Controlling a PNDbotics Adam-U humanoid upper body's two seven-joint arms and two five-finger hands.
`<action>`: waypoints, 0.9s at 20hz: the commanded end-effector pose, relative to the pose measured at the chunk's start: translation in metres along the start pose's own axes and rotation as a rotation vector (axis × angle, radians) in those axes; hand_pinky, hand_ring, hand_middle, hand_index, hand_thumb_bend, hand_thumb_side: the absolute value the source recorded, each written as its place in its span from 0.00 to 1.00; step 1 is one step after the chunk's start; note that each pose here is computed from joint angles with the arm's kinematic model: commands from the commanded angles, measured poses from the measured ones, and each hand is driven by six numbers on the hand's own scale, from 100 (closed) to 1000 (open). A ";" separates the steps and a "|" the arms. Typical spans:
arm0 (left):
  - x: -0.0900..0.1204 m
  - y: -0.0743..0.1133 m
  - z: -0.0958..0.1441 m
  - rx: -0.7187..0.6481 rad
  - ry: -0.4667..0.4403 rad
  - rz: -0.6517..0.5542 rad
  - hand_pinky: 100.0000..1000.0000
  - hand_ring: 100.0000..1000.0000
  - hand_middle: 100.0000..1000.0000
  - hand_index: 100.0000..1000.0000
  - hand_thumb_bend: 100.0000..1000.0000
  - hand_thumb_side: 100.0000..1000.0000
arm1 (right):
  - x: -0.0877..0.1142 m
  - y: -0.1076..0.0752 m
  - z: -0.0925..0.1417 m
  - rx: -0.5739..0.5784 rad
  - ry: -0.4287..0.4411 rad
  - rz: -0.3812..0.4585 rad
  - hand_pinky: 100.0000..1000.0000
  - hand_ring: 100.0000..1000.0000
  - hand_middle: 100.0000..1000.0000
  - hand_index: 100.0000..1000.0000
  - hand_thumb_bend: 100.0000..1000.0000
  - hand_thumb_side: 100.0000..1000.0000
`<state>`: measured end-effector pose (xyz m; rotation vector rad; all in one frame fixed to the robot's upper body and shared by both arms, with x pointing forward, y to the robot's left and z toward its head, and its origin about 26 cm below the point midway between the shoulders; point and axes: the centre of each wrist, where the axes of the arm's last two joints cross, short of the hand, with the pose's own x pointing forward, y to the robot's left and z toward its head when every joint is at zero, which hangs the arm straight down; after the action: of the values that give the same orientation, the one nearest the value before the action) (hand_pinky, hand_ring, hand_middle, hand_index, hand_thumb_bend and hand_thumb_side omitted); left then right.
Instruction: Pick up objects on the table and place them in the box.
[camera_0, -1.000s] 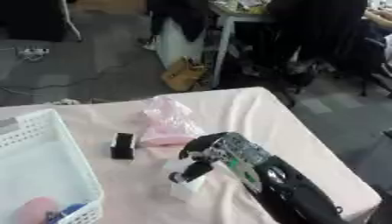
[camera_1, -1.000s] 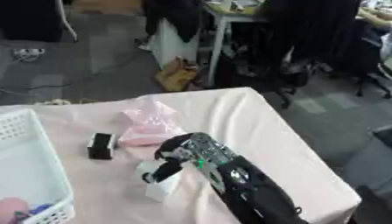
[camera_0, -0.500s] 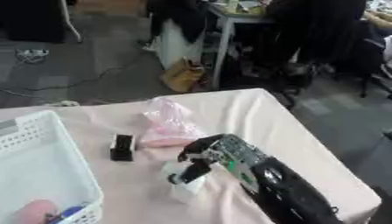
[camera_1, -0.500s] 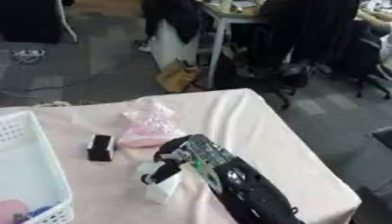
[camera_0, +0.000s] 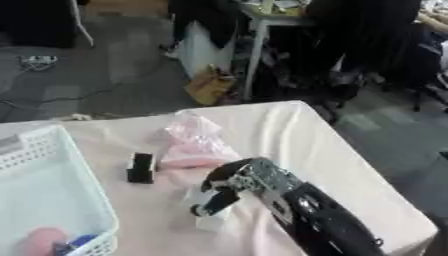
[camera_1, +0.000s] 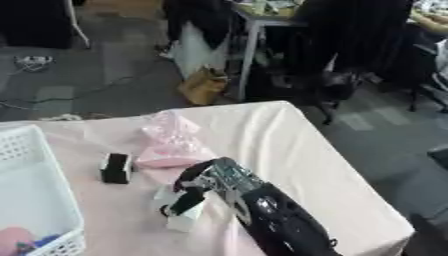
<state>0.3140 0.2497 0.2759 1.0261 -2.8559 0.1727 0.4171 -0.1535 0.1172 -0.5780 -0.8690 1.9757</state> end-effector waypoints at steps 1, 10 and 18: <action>0.004 0.000 -0.009 0.021 -0.028 0.012 0.85 0.94 0.81 0.85 0.00 0.79 | 0.000 -0.005 0.002 -0.011 0.003 0.019 0.94 1.00 0.89 0.94 0.34 1.00; 0.004 0.000 -0.009 0.023 -0.030 0.013 0.85 0.94 0.81 0.85 0.00 0.79 | 0.003 -0.002 -0.002 0.005 0.000 0.042 0.94 1.00 0.89 0.93 0.33 1.00; 0.005 -0.001 -0.009 0.025 -0.031 0.017 0.85 0.94 0.81 0.86 0.00 0.79 | 0.002 0.000 -0.004 0.002 0.004 0.059 0.93 1.00 0.89 0.93 0.33 1.00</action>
<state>0.3143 0.2478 0.2773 1.0165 -2.8632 0.1861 0.4160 -0.1477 0.1077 -0.5782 -0.8574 2.0231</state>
